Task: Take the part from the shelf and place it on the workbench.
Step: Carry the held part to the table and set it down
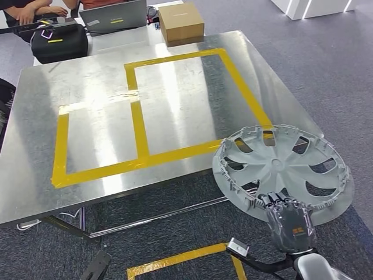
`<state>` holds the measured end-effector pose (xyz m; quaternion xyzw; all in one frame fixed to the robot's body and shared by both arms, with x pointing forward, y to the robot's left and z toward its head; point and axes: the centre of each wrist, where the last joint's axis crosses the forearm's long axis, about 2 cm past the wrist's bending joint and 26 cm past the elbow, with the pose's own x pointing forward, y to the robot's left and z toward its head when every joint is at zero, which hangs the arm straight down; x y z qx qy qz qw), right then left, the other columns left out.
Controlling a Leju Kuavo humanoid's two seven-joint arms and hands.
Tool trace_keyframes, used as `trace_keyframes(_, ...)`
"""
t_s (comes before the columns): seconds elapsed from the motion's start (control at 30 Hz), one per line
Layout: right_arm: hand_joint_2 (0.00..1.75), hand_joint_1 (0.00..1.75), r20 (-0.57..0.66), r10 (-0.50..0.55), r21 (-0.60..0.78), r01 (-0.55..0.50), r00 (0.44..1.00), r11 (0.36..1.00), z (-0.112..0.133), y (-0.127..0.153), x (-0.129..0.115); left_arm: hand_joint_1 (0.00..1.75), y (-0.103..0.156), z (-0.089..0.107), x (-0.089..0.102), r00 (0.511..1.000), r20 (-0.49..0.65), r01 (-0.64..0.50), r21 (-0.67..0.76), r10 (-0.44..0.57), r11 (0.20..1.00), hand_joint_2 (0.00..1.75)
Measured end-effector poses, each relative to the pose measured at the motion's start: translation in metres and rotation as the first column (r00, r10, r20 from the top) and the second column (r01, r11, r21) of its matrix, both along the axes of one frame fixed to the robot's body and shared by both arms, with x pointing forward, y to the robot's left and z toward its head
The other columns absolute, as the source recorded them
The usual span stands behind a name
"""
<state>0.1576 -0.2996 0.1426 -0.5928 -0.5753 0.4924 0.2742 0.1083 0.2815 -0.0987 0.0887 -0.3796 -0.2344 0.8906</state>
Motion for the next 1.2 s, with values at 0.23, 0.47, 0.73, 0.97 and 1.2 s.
trace_keyframes(0.23,1.75,1.75,-0.006,-0.007,-0.011,0.007,1.000,1.000,0.0006,-0.0008,0.0003,0.00,0.0002,0.0002,0.0007,1.000,-0.002,-0.001,0.001,0.001,1.000,0.00)
trace_keyframes(0.47,1.75,1.75,-0.010,-0.004,-0.013,0.004,1.000,1.000,0.0000,-0.0003,-0.0004,0.00,-0.0005,-0.0003,-0.0012,1.000,-0.012,-0.006,0.002,0.006,1.000,0.00)
trace_keyframes(0.73,1.75,1.75,-0.016,0.002,-0.008,-0.002,1.000,1.000,-0.0012,0.0016,-0.0023,0.00,0.0033,0.0000,0.0001,1.000,-0.010,-0.003,0.014,0.003,1.000,0.00)
trace_keyframes(0.97,1.75,1.75,-0.019,0.005,-0.008,-0.005,1.000,1.000,-0.0018,0.0022,-0.0033,0.00,0.0015,0.0003,0.0013,1.000,-0.007,-0.002,0.011,0.002,1.000,0.00)
trace_keyframes(1.2,1.75,1.75,-0.021,0.006,-0.008,-0.006,1.000,1.000,-0.0021,0.0022,-0.0039,0.00,0.0007,0.0002,0.0008,1.000,-0.007,-0.005,0.008,0.005,1.000,0.00)
